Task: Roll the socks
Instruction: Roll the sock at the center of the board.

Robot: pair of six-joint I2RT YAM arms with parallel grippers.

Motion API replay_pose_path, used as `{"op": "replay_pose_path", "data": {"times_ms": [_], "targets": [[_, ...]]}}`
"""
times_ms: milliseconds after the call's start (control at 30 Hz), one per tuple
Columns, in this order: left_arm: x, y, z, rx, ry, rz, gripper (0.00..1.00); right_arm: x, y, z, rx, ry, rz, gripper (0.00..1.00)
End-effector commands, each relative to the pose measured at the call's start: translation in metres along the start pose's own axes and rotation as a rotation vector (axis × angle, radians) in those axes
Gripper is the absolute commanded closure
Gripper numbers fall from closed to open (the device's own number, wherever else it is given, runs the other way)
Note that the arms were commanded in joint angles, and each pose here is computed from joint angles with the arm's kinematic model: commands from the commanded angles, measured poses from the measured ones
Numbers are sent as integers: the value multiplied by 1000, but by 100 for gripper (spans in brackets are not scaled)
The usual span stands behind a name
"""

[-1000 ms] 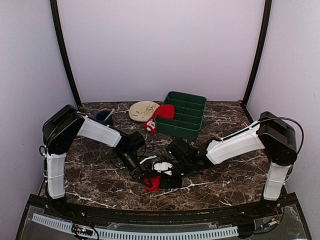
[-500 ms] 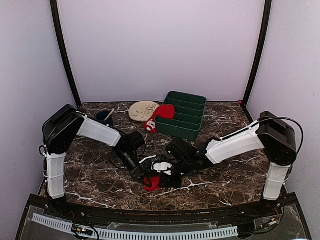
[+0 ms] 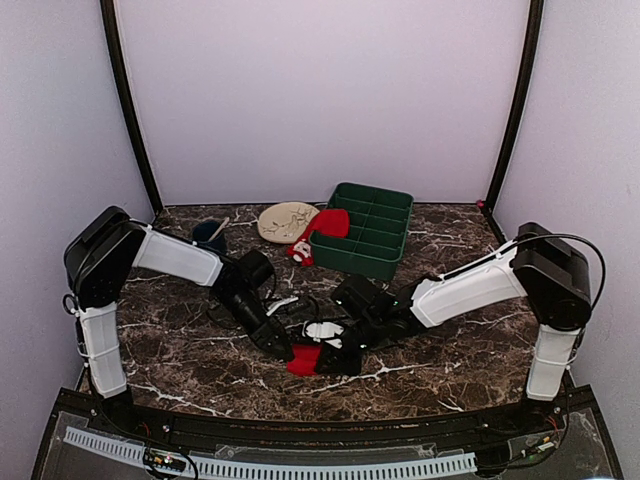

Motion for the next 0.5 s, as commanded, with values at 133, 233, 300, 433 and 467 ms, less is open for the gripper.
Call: {"op": "replay_pose_path", "data": {"times_ms": [133, 233, 300, 433, 467], "targets": [[7, 1, -16, -75, 92, 6, 71, -6, -5, 3, 10, 79, 127, 97], [7, 3, -23, -105, 122, 15, 70, -9, -4, 3, -4, 105, 168, 97], [7, 6, -28, -132, 156, 30, 70, -11, -4, 2, -15, 136, 206, 97], [2, 7, -36, -177, 183, 59, 70, -16, -4, 1, -36, 204, 294, 97], [0, 8, -39, -190, 185, 67, 70, -18, -4, 0, -42, 220, 314, 97]]}}
Point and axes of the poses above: each gripper's point midway between its finger pads, its own z axis out along the fingers, its own x axis along the line the jaws close on, y = z × x, the point moved 5 cm from there along -z, back along the fingers, and after that the axes turned 13 degrees about -z, right-handed, at the moved point
